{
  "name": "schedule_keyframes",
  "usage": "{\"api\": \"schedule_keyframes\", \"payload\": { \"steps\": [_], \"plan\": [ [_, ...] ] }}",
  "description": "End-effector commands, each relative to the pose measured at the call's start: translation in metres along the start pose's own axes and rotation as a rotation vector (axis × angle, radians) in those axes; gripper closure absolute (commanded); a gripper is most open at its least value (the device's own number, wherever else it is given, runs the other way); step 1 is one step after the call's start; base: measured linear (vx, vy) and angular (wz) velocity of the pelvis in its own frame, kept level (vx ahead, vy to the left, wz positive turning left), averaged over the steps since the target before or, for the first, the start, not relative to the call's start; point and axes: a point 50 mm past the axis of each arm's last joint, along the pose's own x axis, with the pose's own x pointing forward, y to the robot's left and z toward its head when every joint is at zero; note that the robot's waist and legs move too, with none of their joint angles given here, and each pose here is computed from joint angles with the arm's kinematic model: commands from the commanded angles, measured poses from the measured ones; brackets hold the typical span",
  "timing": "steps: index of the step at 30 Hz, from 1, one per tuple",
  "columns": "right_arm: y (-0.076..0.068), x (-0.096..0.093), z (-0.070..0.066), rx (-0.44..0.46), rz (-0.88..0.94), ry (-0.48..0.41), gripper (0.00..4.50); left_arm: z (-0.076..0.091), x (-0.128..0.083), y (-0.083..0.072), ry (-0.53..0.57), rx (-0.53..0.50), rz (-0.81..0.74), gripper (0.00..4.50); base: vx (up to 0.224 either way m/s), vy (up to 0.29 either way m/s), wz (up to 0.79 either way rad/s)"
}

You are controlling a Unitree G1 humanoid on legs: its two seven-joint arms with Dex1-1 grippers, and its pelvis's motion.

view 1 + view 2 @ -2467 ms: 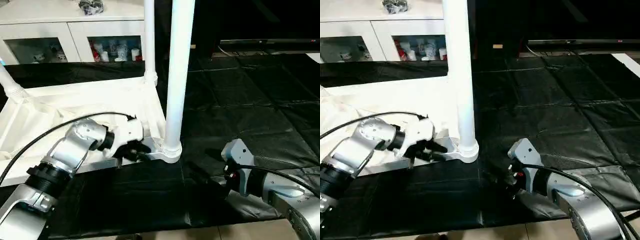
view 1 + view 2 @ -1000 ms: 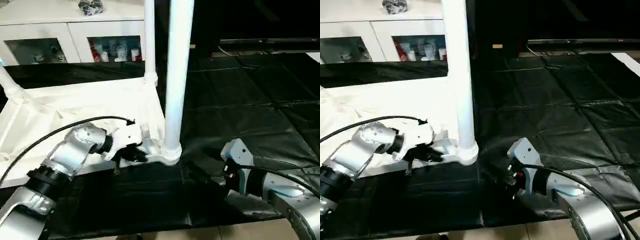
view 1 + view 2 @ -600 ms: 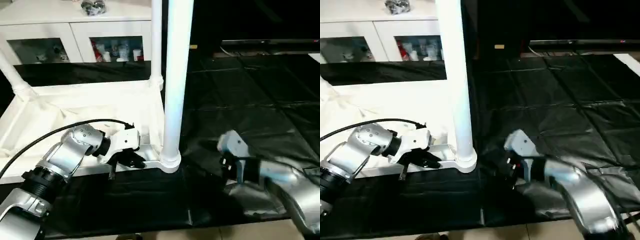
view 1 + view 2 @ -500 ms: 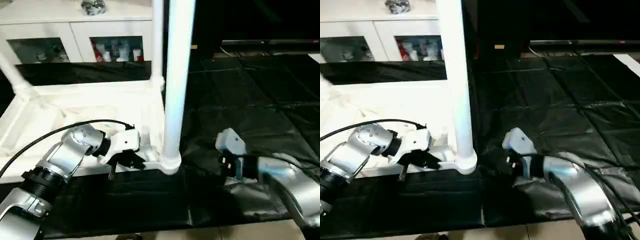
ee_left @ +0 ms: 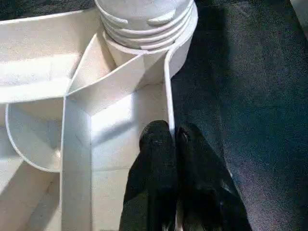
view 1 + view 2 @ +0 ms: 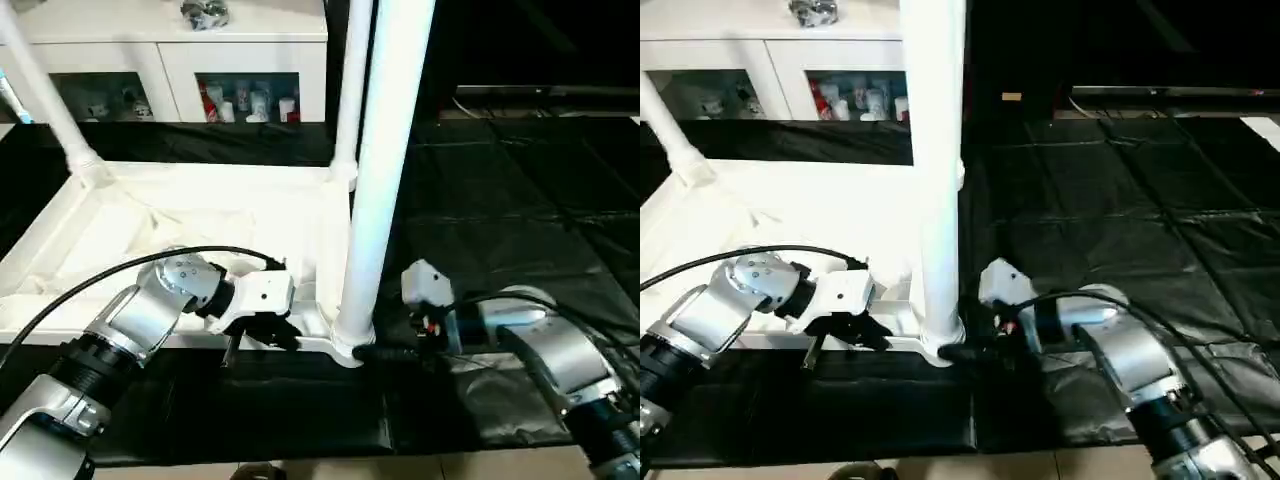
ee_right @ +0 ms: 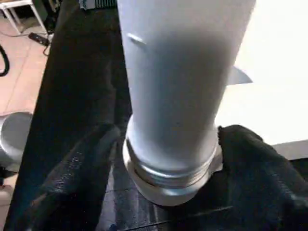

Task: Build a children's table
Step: Rotate leg to tighten

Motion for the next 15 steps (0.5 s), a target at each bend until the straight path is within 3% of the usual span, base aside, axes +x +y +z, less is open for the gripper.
{"api": "schedule_keyframes", "payload": {
  "steps": [1,7,15],
  "plan": [
    [-0.0021,0.0014,0.003,-0.016,0.02,-0.008,1.15,0.0078,0.0084,-0.0039,0.006,0.064,-0.074,4.5,0.0,0.0,0.0],
    [-0.0038,0.0026,0.0012,-0.013,0.048,-0.016,1.7,0.0073,0.0091,-0.0042,0.012,0.066,-0.08,4.5,0.0,0.0,0.0],
    [-0.0042,0.0051,0.0008,0.005,0.05,-0.038,1.87,0.0058,0.0091,-0.003,0.015,0.057,-0.07,4.5,0.0,0.0,0.0]
  ]
}}
